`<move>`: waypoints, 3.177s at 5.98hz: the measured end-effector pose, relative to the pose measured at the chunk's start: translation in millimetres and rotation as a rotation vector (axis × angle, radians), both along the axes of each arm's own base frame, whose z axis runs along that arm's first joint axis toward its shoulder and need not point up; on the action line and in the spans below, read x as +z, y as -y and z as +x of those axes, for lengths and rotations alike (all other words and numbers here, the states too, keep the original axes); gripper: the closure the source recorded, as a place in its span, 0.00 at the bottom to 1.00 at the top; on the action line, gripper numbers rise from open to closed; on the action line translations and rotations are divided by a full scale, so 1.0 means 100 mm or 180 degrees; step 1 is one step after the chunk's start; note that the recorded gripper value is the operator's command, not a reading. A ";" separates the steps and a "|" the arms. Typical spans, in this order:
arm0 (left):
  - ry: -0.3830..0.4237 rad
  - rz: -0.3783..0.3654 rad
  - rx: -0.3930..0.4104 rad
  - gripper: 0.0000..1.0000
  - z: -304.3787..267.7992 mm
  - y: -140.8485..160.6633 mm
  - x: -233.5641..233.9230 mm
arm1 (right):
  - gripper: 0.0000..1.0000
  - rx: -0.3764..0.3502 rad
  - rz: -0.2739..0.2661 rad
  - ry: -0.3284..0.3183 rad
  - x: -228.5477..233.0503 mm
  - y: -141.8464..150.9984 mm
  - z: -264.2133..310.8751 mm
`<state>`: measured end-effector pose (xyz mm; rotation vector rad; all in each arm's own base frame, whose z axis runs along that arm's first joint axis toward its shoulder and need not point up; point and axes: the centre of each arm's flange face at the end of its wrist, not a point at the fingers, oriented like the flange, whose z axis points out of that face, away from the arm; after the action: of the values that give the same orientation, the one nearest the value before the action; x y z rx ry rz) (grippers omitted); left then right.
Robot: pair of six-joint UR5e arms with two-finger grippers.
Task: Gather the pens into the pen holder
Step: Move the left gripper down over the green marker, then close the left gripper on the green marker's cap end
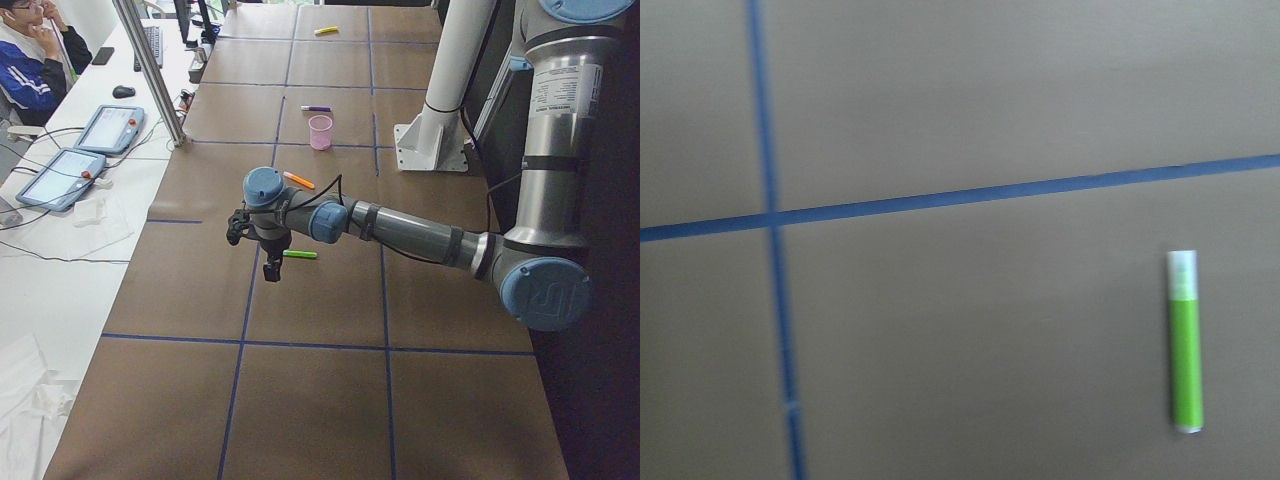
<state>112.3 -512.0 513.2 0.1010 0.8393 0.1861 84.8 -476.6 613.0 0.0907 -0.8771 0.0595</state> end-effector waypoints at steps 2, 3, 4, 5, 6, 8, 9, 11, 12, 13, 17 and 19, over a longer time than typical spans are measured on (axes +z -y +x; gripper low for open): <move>0.0225 0.0399 0.0062 0.00 0.53 0.15 -0.26 | 0.00 -0.0063 0.0040 -0.0009 -0.05 0.06 -0.08; 0.0316 0.0495 0.0044 0.00 0.64 0.24 -0.35 | 0.00 -0.0075 0.0054 -0.0007 -0.08 0.08 -0.10; 0.0461 0.0551 0.0011 0.00 0.73 0.31 -0.33 | 0.00 -0.0082 0.0073 0.0000 -0.12 0.11 -0.12; 0.0555 0.0528 0.0015 0.00 0.86 0.30 -0.24 | 0.00 -0.0089 0.0092 -0.0003 -0.15 0.15 -0.13; 0.0568 0.0405 -0.0035 0.00 1.06 0.24 -0.22 | 0.00 -0.0097 0.0096 -0.0015 -0.15 0.17 -0.14; 0.0685 0.0257 -0.0190 0.00 1.61 0.08 -0.27 | 0.00 -0.0105 0.0083 -0.0018 -0.13 0.16 -0.16; 0.0703 0.0221 -0.0229 0.00 1.80 0.00 -0.24 | 0.00 -0.0111 0.0082 -0.0016 -0.13 0.16 -0.17; 0.0410 0.0149 -0.0186 0.00 1.91 -0.11 0.13 | 0.00 -0.0119 0.0082 -0.0015 -0.13 0.17 -0.19; 0.0282 0.0138 -0.0256 0.00 1.93 -0.13 0.33 | 0.00 -0.0122 0.0082 -0.0015 -0.13 0.17 -0.19; 0.0234 0.0110 -0.0291 0.00 1.95 -0.12 0.43 | 0.00 -0.0123 0.0082 -0.0014 -0.13 0.17 -0.19; 0.0108 -0.0140 -0.0259 0.14 1.88 -0.03 0.36 | 0.00 -0.0120 0.0072 -0.0007 -0.12 0.16 -0.19; 0.0109 -0.0231 -0.0333 0.17 1.94 0.05 0.28 | 0.00 -0.0122 0.0049 -0.0008 -0.08 0.16 -0.19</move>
<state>306.4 -517.1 541.1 0.0734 0.8037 0.0589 65.4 -492.6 604.7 0.0883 -0.8766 0.0167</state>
